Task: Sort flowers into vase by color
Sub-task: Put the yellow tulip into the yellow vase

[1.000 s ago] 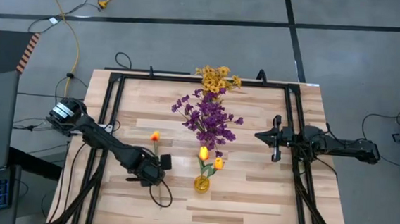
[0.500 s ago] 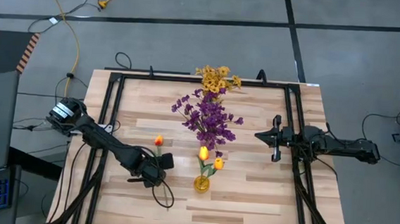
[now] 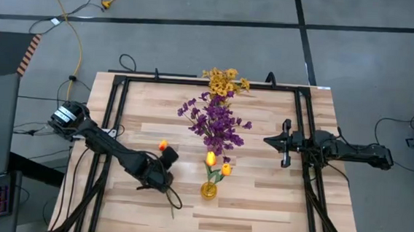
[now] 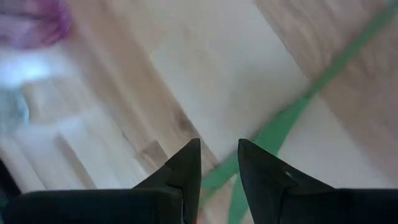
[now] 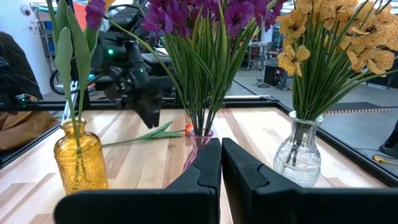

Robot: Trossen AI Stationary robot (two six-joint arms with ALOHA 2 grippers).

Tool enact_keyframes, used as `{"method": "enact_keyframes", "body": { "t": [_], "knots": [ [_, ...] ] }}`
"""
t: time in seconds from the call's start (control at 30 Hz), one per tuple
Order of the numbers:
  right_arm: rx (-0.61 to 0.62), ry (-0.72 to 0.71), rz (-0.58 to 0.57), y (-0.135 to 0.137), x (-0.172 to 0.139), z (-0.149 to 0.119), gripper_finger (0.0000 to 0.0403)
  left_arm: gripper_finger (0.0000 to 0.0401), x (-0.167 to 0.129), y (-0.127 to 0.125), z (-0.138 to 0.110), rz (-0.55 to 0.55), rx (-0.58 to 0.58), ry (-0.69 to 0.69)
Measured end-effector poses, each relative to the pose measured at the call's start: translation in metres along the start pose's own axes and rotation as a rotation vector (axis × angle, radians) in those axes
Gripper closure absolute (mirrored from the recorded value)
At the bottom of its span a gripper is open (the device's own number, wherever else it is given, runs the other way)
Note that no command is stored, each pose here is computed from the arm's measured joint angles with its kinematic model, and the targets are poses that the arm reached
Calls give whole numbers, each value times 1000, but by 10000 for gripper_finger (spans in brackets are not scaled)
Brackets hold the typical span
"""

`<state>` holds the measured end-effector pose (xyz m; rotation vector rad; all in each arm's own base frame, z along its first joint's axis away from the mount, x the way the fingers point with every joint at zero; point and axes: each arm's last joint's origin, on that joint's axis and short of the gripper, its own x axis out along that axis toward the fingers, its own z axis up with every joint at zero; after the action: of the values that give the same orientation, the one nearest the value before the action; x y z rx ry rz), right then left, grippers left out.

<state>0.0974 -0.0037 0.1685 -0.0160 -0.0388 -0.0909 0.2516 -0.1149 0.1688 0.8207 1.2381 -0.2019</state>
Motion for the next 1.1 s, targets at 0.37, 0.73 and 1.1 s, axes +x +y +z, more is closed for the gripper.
{"method": "enact_keyframes", "body": {
  "t": [0.37, 0.73, 1.1],
  "knots": [
    [0, 0, 0, 0, 0, 0, 360, 307, -31, 16, 21, -158, -827, -14],
    [0, 0, 0, 0, 0, 0, 360, 307, -33, 11, 23, -346, -1533, 143],
    [0, 0, 0, 0, 0, 0, 360, 276, -24, 18, 16, -334, -1991, 291]
  ]
}}
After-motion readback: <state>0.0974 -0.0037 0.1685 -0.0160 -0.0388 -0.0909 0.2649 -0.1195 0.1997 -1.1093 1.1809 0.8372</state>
